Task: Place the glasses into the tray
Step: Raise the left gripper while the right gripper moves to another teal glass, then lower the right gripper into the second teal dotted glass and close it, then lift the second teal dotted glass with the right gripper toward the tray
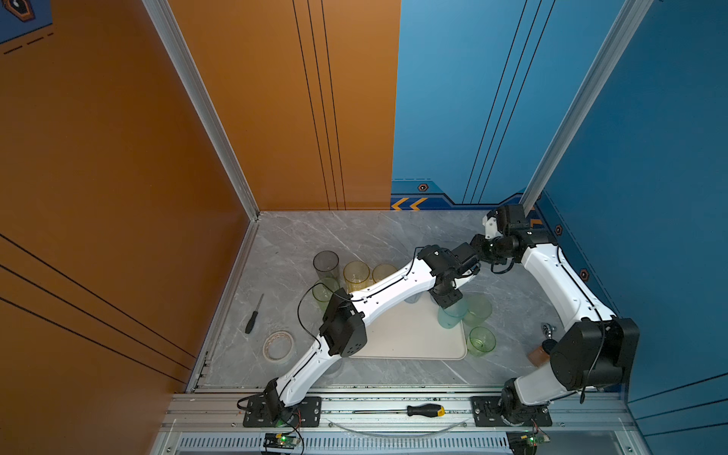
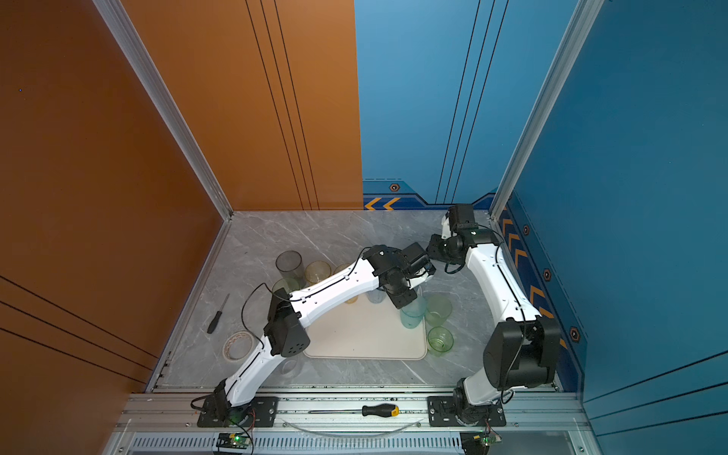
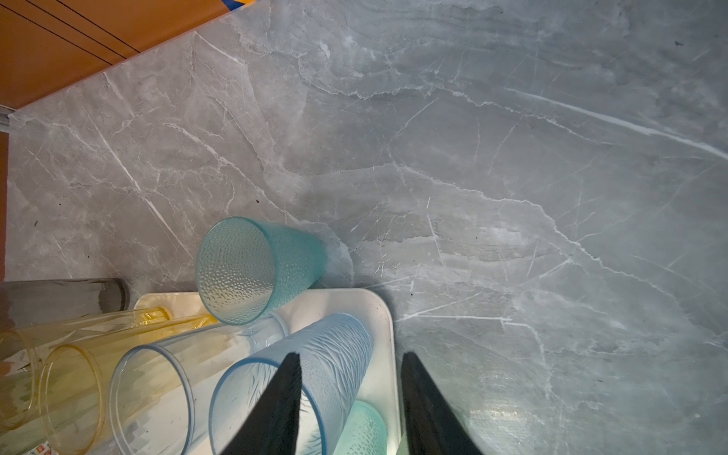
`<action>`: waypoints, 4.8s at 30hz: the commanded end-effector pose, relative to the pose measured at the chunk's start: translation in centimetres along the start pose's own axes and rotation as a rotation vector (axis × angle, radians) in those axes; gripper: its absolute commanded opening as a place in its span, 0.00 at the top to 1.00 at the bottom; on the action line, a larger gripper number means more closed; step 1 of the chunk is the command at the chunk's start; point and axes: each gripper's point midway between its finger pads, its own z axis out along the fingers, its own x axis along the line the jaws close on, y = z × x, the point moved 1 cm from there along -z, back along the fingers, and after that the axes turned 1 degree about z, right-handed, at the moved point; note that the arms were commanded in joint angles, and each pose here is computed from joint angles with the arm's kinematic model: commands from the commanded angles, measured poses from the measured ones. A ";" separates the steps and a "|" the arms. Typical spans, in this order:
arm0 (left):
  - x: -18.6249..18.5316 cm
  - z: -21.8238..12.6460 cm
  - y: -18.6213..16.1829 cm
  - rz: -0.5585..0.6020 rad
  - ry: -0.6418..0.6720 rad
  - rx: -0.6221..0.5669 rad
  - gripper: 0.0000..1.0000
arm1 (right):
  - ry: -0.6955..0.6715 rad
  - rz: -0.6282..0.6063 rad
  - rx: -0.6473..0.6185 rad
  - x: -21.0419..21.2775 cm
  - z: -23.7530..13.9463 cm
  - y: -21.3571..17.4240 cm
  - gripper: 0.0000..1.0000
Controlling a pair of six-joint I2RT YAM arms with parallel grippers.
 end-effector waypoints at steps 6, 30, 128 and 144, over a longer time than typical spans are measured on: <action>0.1 -3.9 0.4 -0.007 0.028 -0.062 0.76 | 0.032 -0.027 -0.030 1.1 -0.7 0.7 0.59; 11.7 -18.4 -1.2 -0.290 0.300 -0.402 0.77 | 0.014 -0.046 -0.024 1.4 -0.5 1.5 0.59; 26.6 -23.9 -22.0 -0.939 0.462 -0.555 0.69 | -0.154 -0.287 0.312 6.4 11.7 -1.1 0.98; 25.6 -20.9 -22.0 -0.897 0.484 -0.450 0.71 | 0.031 -0.319 -0.133 12.2 0.5 7.1 1.00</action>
